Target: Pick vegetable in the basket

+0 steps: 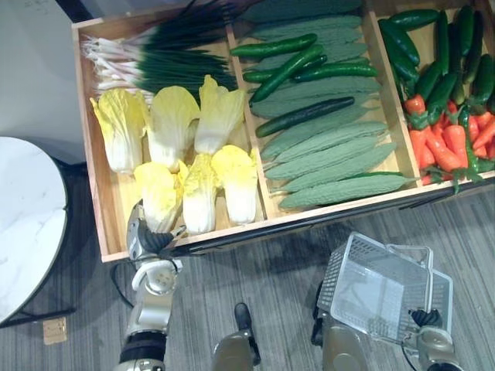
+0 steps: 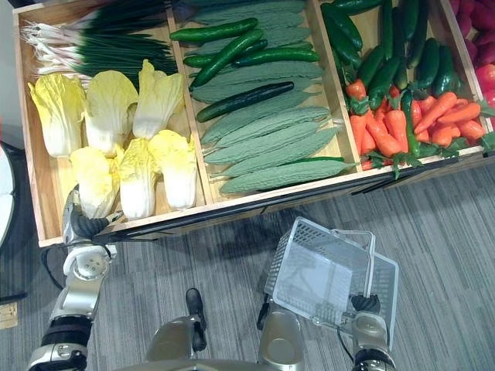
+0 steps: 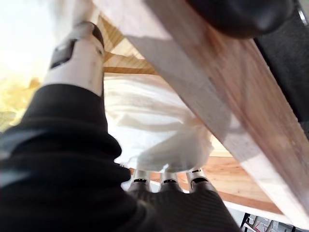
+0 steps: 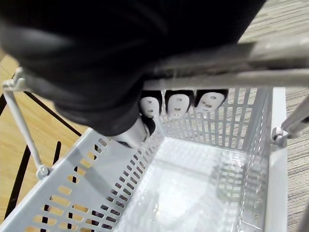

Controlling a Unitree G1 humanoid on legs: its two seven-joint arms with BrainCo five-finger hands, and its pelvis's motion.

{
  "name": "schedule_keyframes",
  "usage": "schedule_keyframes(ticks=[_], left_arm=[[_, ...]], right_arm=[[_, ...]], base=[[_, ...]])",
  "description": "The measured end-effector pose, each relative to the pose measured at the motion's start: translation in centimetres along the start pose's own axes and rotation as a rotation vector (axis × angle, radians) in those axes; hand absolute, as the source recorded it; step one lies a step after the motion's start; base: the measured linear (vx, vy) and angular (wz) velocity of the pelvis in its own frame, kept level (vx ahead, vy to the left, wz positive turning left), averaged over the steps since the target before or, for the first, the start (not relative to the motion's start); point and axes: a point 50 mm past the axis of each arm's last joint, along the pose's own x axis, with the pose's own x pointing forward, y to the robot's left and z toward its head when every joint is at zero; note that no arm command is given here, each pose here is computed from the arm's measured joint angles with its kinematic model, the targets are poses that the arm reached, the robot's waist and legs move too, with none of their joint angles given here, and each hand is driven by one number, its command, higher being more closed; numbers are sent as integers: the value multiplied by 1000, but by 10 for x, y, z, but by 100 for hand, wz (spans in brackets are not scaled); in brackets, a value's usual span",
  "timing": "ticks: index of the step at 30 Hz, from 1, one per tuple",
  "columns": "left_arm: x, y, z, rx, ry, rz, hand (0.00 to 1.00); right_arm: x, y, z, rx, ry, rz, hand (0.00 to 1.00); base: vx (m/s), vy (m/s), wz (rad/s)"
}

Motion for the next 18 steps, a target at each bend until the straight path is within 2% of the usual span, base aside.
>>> schedule_keyframes(ticks=[7, 10, 11, 18], left_arm=[[4, 2, -7, 7, 38, 19, 0], [19, 6, -13, 16, 93, 55, 0], [26, 10, -17, 33, 123, 73, 100], [45, 25, -26, 93, 176, 107, 100]], right_arm=[[0, 1, 1, 0, -2, 1, 100], [0, 1, 2, -1, -5, 2, 100], [0, 2, 2, -5, -6, 5, 100], [1, 6, 8, -21, -24, 19, 100]], base=[[-2, -4, -3], [-11, -10, -10], [-16, -14, -11], [-12, -13, -7]])
